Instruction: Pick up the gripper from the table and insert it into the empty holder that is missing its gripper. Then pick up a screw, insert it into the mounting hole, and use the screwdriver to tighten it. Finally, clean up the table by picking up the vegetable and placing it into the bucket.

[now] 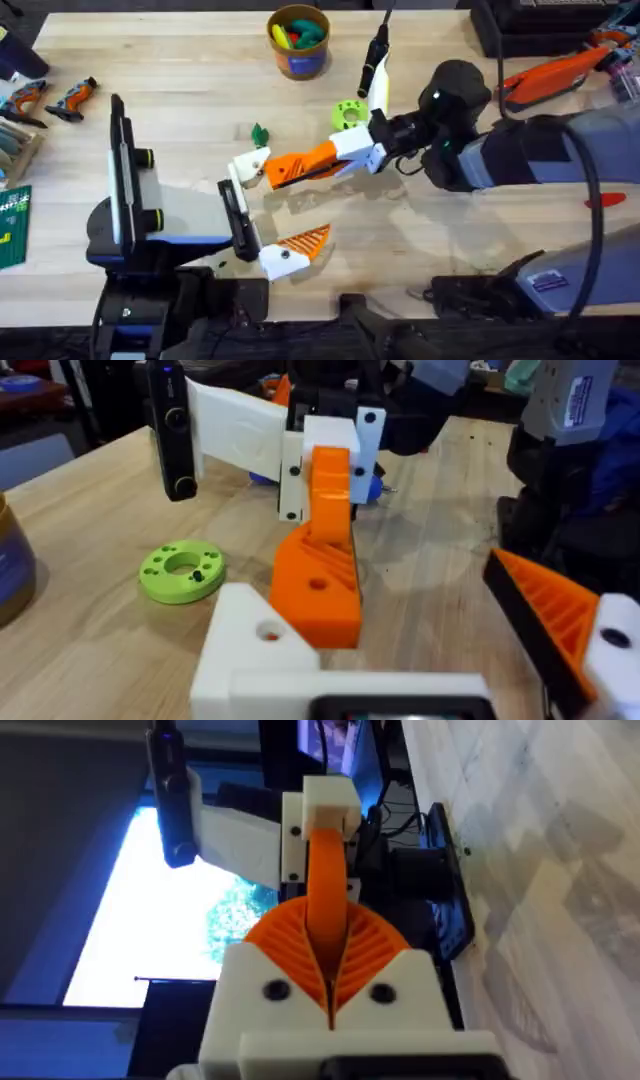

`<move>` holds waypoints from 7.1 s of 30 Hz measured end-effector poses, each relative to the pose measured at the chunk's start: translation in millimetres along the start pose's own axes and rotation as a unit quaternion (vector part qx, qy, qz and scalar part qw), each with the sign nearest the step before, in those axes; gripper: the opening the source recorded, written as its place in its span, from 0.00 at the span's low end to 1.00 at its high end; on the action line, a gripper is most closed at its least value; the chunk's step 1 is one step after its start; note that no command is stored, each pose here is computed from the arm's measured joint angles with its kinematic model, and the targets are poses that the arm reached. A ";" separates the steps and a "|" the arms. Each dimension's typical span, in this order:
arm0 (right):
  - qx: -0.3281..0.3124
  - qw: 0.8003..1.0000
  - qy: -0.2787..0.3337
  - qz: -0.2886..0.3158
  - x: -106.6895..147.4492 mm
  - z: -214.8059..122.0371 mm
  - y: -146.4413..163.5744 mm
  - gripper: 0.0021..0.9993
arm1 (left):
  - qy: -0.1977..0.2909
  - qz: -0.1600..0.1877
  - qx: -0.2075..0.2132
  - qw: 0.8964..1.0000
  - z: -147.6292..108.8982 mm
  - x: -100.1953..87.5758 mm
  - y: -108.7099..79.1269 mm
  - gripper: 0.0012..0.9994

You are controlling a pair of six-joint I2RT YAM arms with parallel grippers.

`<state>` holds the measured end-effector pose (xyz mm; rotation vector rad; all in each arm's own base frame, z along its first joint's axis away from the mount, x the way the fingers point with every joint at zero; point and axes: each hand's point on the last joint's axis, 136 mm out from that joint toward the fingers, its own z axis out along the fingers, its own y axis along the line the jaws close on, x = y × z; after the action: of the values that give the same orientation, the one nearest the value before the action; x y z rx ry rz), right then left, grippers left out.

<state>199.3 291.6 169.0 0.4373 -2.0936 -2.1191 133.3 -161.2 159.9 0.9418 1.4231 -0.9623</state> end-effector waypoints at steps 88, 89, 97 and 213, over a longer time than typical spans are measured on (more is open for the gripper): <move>-0.004 1.000 0.014 0.015 -26.3 36.6 -4.5 0.01 | 0.000 0.001 -0.018 1.000 -0.6 -0.2 6.5 0.99; -0.004 1.000 0.014 0.015 -26.3 36.6 -4.4 0.01 | 0.000 0.001 -0.018 1.000 -0.6 -0.2 6.5 0.99; -0.002 1.000 0.010 0.021 -27.8 37.9 -6.5 0.84 | 0.000 0.002 -0.014 1.000 -0.4 -0.2 4.9 0.99; 0.718 0.696 -0.017 -0.015 -109.7 -102.4 -115.9 0.41 | 0.000 0.002 -0.013 1.000 -0.3 -0.2 4.6 0.99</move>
<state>346.2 229.2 66.7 0.4851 -3.2667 0.0184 137.5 -159.3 159.9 0.9248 1.4309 -0.9393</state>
